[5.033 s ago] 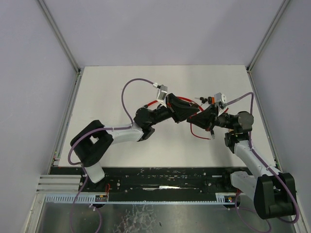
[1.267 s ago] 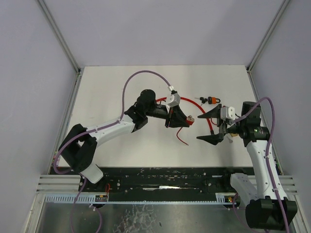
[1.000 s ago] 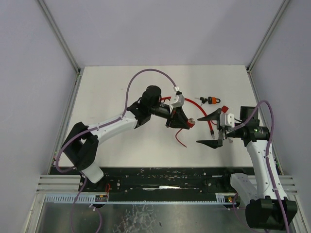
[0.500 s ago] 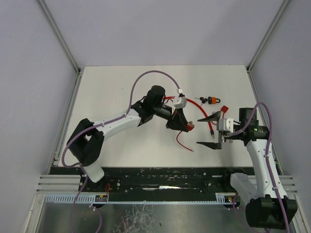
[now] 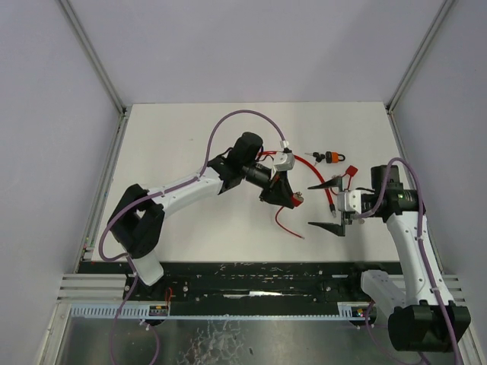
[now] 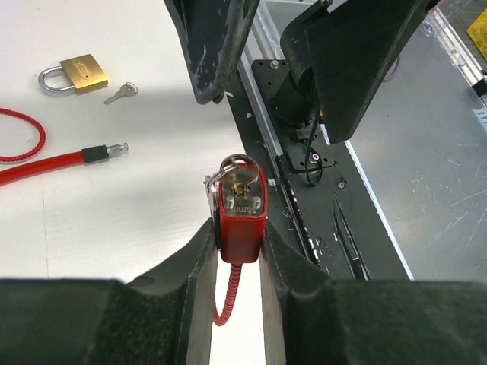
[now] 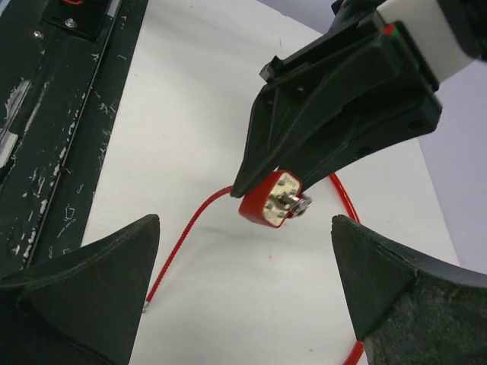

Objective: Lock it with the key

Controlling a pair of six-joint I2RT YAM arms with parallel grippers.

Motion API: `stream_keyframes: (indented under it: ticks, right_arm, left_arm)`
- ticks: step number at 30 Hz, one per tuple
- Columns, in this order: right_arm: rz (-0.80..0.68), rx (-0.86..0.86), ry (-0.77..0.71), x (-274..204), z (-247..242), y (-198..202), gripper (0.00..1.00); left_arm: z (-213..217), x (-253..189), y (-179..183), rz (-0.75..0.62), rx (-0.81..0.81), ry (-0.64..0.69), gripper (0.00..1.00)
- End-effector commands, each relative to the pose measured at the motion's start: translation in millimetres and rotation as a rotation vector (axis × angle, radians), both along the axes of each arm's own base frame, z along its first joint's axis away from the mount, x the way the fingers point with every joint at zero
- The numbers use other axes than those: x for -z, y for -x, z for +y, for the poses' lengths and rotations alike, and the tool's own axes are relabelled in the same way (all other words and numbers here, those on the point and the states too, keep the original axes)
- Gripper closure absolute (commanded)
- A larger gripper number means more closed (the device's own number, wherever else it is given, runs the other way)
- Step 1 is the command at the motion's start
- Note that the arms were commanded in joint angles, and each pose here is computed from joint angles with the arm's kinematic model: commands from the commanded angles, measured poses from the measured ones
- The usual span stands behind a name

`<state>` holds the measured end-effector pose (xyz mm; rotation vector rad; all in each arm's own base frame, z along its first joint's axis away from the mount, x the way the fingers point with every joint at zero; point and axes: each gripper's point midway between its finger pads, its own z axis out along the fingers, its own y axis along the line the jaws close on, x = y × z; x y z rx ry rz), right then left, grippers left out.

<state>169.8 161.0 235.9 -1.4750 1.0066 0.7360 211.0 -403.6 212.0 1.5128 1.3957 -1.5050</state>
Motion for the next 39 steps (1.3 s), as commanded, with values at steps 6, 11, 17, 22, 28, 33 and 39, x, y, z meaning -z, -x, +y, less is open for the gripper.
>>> stream_keyframes:
  ticks: [6, 11, 17, 22, 28, 33, 39]
  right_arm:
    - [-0.089, -0.125, 0.104, -18.9, 3.9, 0.3, 0.02]
    - [-0.153, -0.133, 0.127, -10.6, 2.5, 1.8, 0.02]
    - [-0.227, -0.173, 0.188, -18.2, 12.7, -13.2, 0.03]
    - [-0.229, -0.213, 0.188, -21.5, 13.9, -7.0, 0.07]
    - [-0.241, -0.219, 0.248, 0.3, 15.6, -9.5, 0.13]
    - [-0.250, -0.243, 0.298, 10.5, 21.4, -13.2, 0.18]
    - [-0.265, -0.292, 0.361, 20.4, 28.3, -14.9, 0.24]
  left_arm:
    - [1.9, -6.5, 0.5, -0.025, 0.029, 0.010, 1.00]
    - [0.6, -4.5, 1.5, -0.007, 0.050, 0.007, 1.00]
    - [-4.4, 3.3, -1.8, 0.029, 0.061, -0.021, 1.00]
    - [-1.6, 10.4, 0.3, 0.029, 0.073, -0.039, 1.00]
    - [-0.8, 6.8, 5.5, 0.037, 0.123, -0.020, 1.00]
    - [0.4, 4.3, 10.4, 0.043, 0.153, -0.006, 1.00]
    - [-0.3, 7.5, 12.7, 0.060, 0.169, -0.014, 1.00]
